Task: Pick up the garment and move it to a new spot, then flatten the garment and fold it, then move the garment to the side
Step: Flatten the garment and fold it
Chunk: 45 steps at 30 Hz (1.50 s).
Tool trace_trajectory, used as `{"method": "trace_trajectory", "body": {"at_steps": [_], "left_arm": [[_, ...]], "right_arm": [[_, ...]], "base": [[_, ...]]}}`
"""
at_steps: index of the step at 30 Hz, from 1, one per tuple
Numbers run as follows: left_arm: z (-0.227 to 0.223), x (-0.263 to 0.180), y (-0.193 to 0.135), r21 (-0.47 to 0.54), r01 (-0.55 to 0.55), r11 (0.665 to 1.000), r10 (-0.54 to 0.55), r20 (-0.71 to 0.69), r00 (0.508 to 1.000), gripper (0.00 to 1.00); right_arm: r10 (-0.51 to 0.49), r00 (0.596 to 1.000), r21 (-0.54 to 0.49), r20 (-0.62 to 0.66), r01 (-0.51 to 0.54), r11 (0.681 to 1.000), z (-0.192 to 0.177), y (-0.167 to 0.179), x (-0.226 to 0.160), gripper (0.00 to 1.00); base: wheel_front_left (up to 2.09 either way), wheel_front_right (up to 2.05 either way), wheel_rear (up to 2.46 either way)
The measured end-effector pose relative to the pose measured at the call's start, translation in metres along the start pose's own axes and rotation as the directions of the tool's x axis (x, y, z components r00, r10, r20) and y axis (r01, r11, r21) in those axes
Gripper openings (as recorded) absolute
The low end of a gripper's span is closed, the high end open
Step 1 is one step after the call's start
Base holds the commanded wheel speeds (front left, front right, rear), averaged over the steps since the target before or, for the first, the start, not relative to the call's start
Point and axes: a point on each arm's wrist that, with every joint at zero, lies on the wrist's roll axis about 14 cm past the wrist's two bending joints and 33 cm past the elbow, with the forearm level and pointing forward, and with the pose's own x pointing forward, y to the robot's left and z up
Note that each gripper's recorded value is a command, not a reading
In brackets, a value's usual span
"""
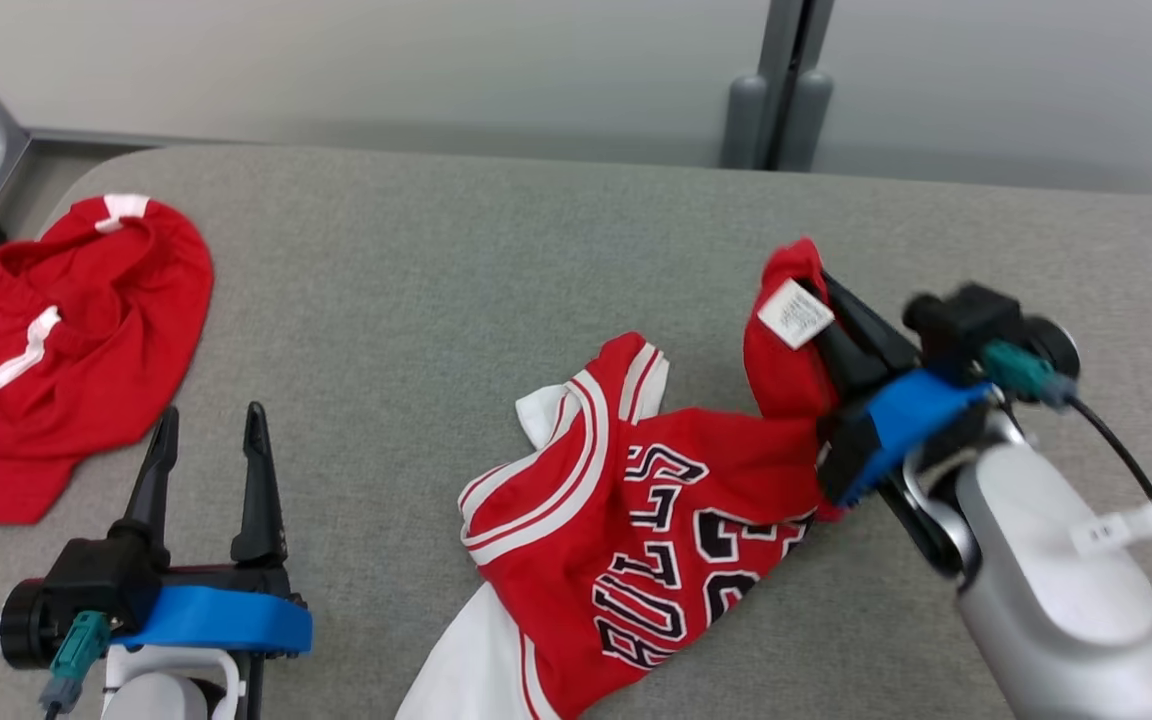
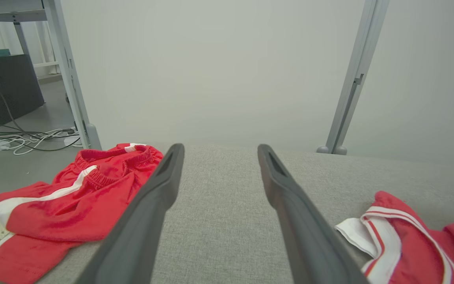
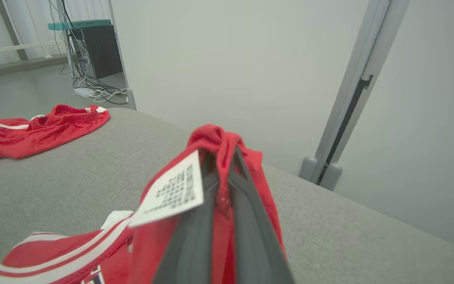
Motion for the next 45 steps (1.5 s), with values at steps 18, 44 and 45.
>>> {"method": "trace_trajectory", "body": {"at_steps": [18, 44, 45], "left_arm": [[-0.014, 0.009, 0.014, 0.005, -0.054, 0.999, 0.054, -0.043, 0.998, 1.00], [-0.007, 0.006, -0.002, 0.005, 0.002, 1.000, -0.002, -0.018, 1.000, 1.00], [-0.008, 0.006, -0.002, 0.005, 0.003, 1.000, -0.003, -0.020, 1.000, 1.00]], "right_arm": [[0.052, 0.994, -0.025, -0.093, -0.055, 0.998, -0.027, 0.009, 0.107, 1.00], [-0.060, 0.963, 0.120, -0.262, 0.094, 0.988, -0.120, -0.019, -0.048, 1.00], [-0.050, 0.960, 0.125, -0.275, 0.088, 0.988, -0.124, -0.015, -0.048, 1.00]], "base": [[0.00, 0.00, 0.00], [0.00, 0.00, 0.00], [0.00, 0.00, 0.00]]}}
